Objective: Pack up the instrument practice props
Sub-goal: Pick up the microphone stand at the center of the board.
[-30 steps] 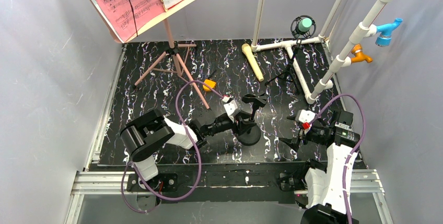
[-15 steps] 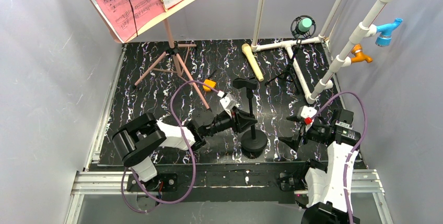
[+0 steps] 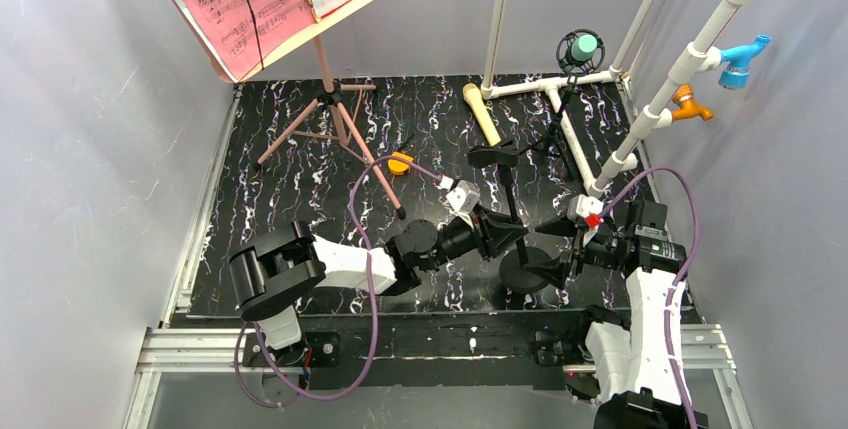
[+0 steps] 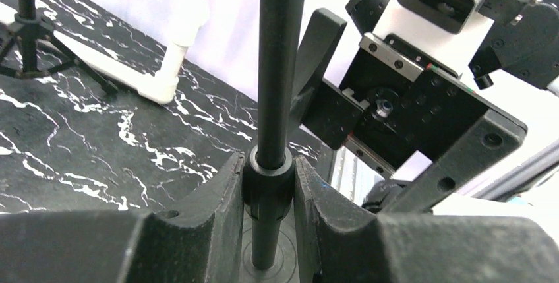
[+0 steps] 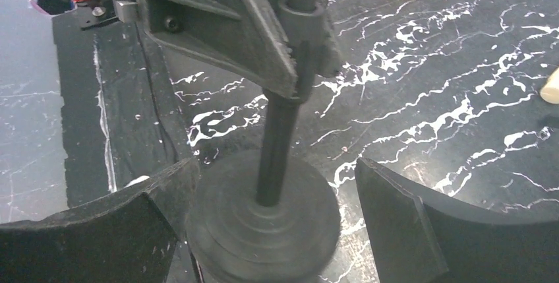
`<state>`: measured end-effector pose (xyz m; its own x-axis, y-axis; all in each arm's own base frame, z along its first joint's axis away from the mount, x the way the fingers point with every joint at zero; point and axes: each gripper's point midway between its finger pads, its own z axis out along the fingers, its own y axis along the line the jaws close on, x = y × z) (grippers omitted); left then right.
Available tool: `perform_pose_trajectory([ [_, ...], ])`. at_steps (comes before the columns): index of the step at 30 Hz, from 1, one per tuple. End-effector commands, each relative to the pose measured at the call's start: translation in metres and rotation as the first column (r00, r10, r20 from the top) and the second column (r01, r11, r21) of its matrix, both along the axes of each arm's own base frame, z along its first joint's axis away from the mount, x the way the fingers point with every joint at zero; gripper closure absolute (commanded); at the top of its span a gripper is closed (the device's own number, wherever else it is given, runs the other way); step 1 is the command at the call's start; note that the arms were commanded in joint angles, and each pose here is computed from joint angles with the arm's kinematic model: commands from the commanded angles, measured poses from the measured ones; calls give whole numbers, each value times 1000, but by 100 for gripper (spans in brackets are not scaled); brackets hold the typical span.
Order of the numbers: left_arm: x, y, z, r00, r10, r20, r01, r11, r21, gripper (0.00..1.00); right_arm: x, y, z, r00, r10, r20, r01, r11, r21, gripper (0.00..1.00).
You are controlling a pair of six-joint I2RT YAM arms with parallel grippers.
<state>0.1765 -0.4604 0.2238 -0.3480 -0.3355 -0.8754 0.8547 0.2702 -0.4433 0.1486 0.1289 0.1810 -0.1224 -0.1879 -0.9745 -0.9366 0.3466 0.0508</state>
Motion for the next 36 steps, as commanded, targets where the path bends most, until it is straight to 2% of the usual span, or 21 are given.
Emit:
perform_pose_trajectory([
  [1,10,-6,53,991,107,76,-96,986,-139,100,-2,9,16,999,45,1,-45,997,55,3],
  [17,-3,-15,75,991,115,62,-101,976,-193,100,-3,20,14,992,110,-59,-105,991,77,38],
  [19,-3,-12,76,992,117,55,-104,975,-197,100,-3,20,15,992,114,-62,-109,991,80,45],
  [20,-4,-11,78,992,113,57,-99,975,-200,100,-2,20,16,991,114,-66,-108,991,85,51],
  [24,-3,-6,81,991,125,52,-112,972,-208,100,3,21,21,989,115,-97,-104,989,108,95],
  [25,-3,-5,82,990,132,51,-119,970,-210,100,4,21,21,988,114,-102,-103,989,109,99],
  [31,2,3,85,988,155,14,-148,965,-218,100,9,20,38,987,106,-116,-95,991,98,99],
  [32,2,5,85,989,147,0,-143,964,-223,95,8,21,43,986,114,-119,-103,990,99,99],
  [36,-1,15,90,996,73,-53,-84,961,-263,36,5,26,65,979,151,-138,-133,983,129,99],
])
